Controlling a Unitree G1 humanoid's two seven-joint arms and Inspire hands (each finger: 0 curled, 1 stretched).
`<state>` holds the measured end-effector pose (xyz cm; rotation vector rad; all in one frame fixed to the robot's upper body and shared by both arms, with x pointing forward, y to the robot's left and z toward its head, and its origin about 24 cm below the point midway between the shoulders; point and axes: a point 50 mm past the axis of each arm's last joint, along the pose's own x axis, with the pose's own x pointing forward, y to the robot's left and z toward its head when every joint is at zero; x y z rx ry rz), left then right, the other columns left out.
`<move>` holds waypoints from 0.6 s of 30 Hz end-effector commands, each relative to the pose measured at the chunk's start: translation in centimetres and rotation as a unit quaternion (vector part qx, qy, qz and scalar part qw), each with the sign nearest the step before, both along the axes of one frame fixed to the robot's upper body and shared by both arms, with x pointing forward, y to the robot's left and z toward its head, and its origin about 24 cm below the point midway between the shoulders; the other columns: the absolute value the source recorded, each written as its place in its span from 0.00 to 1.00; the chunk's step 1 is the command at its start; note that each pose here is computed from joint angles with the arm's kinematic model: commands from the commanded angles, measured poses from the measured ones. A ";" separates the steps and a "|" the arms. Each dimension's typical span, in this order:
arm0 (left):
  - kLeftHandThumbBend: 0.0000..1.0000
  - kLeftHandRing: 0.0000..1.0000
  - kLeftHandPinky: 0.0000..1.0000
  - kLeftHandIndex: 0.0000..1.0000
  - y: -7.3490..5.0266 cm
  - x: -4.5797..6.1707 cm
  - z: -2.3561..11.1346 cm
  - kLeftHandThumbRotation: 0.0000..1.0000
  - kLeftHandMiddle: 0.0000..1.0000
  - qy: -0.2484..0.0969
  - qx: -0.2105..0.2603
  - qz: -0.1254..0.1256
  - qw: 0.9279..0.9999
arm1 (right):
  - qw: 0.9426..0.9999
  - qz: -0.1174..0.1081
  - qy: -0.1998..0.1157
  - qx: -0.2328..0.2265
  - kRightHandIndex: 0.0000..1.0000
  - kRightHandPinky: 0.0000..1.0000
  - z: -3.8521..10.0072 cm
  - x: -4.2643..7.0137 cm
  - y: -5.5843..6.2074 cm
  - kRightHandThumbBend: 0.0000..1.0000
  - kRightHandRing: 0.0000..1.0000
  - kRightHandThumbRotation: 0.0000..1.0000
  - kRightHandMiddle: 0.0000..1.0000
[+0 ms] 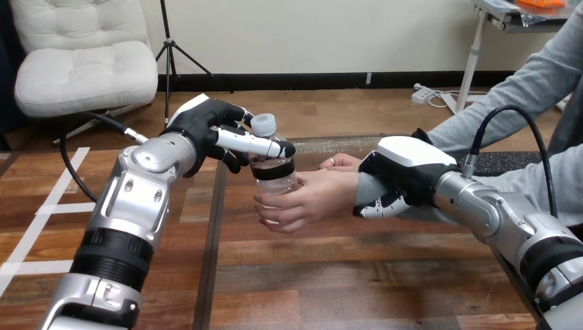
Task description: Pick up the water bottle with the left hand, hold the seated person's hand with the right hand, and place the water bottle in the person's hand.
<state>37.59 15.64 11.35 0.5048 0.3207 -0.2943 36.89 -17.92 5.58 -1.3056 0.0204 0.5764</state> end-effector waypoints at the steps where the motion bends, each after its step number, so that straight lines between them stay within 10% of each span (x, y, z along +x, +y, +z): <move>1: 0.53 0.32 0.29 0.37 -2.9 1.0 5.4 0.00 0.38 -0.092 0.001 -0.040 0.995 | 0.994 0.020 -0.102 0.039 0.52 0.37 7.0 3.0 2.2 0.40 0.41 0.27 0.48; 18: 0.56 0.33 0.29 0.40 -3.0 1.0 5.3 0.00 0.38 -0.110 0.031 -0.028 0.993 | 0.994 0.021 -0.100 0.040 0.51 0.35 6.9 2.9 2.1 0.40 0.40 0.27 0.47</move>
